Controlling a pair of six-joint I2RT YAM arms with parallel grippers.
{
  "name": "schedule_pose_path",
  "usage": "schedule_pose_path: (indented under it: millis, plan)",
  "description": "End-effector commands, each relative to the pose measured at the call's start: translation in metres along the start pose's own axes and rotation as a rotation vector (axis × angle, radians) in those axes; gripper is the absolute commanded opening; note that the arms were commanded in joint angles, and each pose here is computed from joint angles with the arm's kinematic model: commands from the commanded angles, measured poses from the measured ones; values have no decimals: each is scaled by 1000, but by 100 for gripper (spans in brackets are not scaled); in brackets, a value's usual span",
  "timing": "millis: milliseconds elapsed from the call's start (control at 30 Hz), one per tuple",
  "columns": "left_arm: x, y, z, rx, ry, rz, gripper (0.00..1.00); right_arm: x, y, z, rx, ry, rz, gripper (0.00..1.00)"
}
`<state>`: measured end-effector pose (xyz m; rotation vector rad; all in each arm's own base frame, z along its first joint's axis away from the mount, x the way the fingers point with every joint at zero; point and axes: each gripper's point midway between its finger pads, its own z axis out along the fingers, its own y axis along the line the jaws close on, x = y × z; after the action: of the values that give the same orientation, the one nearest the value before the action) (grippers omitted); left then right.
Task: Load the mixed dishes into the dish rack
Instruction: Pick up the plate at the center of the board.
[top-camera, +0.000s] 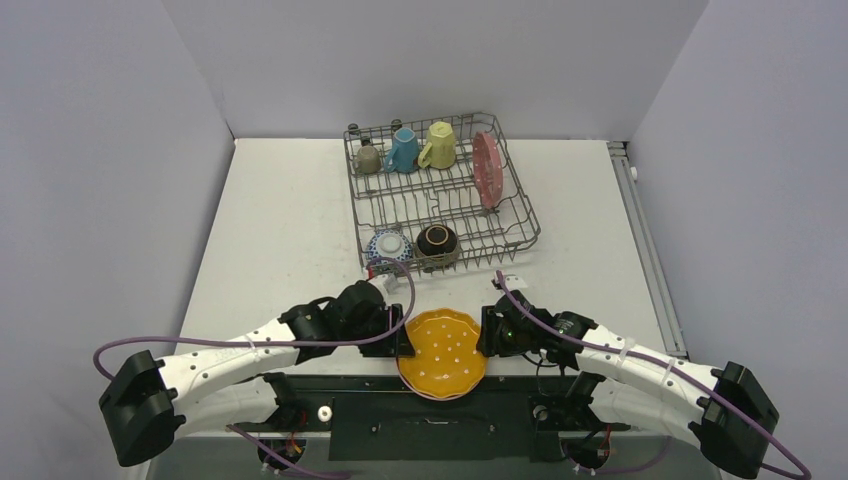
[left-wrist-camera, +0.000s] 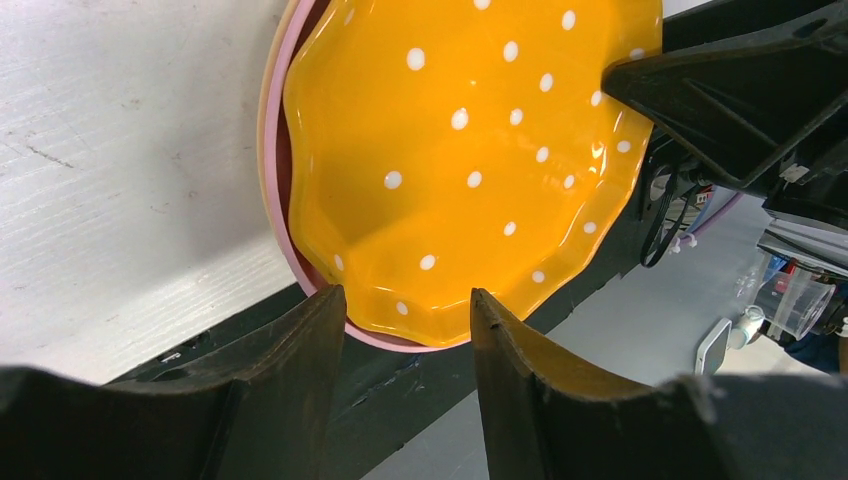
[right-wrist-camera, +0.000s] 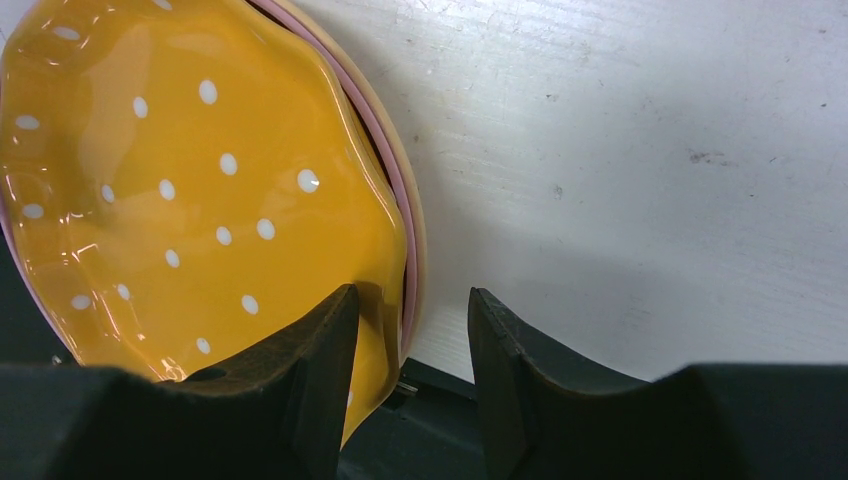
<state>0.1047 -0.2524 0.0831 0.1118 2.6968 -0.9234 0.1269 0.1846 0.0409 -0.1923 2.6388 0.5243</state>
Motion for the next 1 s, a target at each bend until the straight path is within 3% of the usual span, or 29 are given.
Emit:
schedule_pose_path:
  millis: [0, 600, 967]
  plan:
    - [-11, -15, -5, 35, -36, 27, 46, -7, 5, 2, -10, -40, 7, 40]
    - [0, 14, 26, -61, -7, 14, 43, -9, 2, 2, 11, -49, -2, 40]
    - [-1, 12, 31, -73, 1, 35, 41, -20, 1, -9, 39, -81, -14, 40]
